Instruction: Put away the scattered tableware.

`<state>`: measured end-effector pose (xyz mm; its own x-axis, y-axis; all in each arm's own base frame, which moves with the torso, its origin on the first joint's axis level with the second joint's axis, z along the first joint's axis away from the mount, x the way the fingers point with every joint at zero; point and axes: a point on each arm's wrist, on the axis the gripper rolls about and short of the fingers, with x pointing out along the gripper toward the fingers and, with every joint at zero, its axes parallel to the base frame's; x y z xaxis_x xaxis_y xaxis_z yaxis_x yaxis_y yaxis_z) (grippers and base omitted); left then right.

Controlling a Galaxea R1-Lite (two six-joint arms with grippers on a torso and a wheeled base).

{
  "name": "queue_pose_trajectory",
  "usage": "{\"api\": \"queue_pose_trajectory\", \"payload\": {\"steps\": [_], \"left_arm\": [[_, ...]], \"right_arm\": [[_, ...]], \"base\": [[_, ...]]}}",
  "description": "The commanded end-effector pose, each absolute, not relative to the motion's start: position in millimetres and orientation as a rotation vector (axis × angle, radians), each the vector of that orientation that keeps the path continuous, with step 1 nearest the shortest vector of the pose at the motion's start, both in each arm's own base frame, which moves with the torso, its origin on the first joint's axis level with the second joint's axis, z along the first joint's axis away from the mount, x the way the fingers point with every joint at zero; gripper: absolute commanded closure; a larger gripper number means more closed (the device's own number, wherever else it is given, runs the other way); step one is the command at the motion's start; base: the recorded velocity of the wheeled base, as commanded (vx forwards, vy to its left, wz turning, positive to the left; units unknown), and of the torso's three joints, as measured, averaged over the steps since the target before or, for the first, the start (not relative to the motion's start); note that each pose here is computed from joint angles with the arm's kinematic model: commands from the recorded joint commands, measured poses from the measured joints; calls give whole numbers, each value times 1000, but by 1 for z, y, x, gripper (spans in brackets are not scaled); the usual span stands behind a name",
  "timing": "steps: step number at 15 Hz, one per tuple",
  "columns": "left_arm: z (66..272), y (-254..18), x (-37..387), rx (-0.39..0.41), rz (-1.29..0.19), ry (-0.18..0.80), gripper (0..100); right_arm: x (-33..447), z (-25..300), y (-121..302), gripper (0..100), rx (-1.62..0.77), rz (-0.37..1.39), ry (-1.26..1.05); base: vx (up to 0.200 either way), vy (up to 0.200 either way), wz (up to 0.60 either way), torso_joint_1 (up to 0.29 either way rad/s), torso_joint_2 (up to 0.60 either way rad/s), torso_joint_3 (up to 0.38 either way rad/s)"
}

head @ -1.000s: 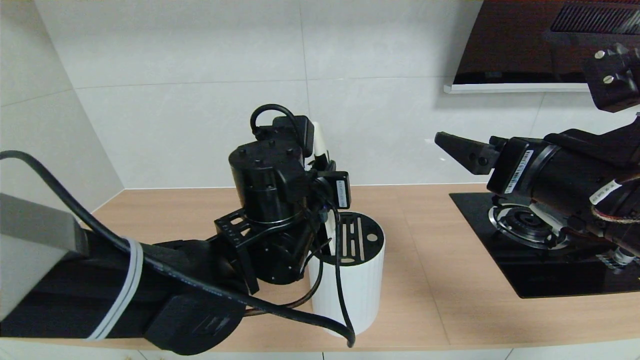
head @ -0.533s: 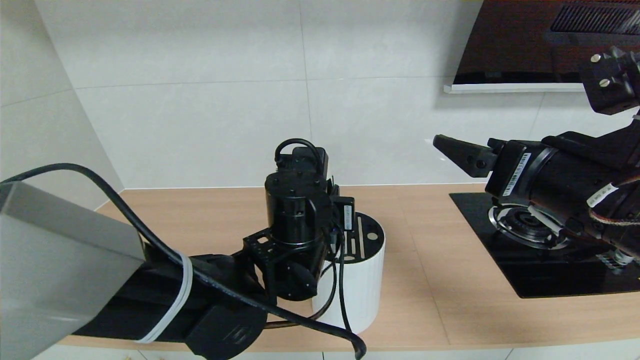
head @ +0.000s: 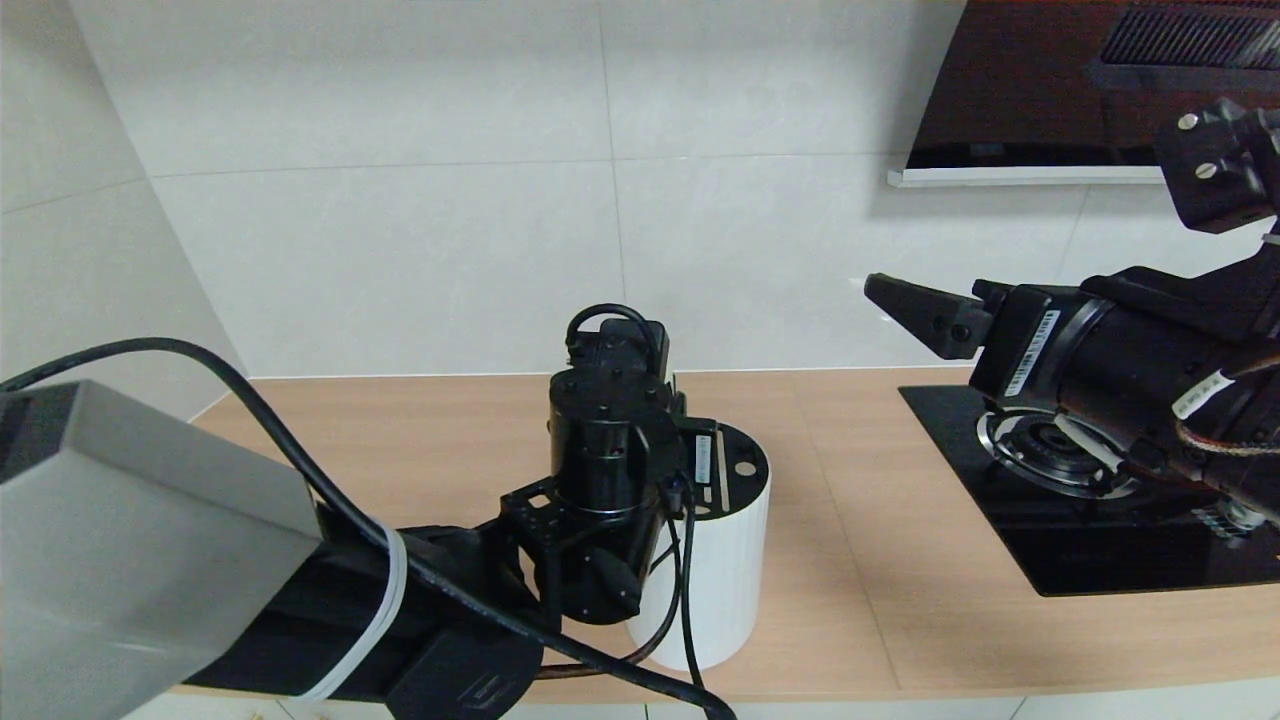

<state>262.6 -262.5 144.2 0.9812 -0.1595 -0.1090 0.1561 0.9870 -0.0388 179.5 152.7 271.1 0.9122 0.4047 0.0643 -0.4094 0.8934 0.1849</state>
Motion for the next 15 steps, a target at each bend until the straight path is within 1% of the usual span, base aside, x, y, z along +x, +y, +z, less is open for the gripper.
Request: {"api": "queue_pose_trajectory", "payload": {"steps": [1,4,5,14,15], "left_arm": [[143,-262,262,-27,-158,117,100],[141,-262,261,-22,-158,121,100],[141,-263,260,-23,-164,120,0],[150,-262,259,-56,-167,86,0],[165,-257,256,-93,-168,46,0]], "right_arm": [[180,271,153,0,197,423,-23],[180,269,154,0,194,427,-18],[181,268,154,0,193,427,-17],[181,268,154,0,192,427,-16],[181,268,154,0,193,428,-17]], "base": [[0,0,0,0,0,0],[0,0,0,0,0,0],[0,0,0,0,0,0],[0,0,0,0,0,0],[0,0,0,0,0,0]]}}
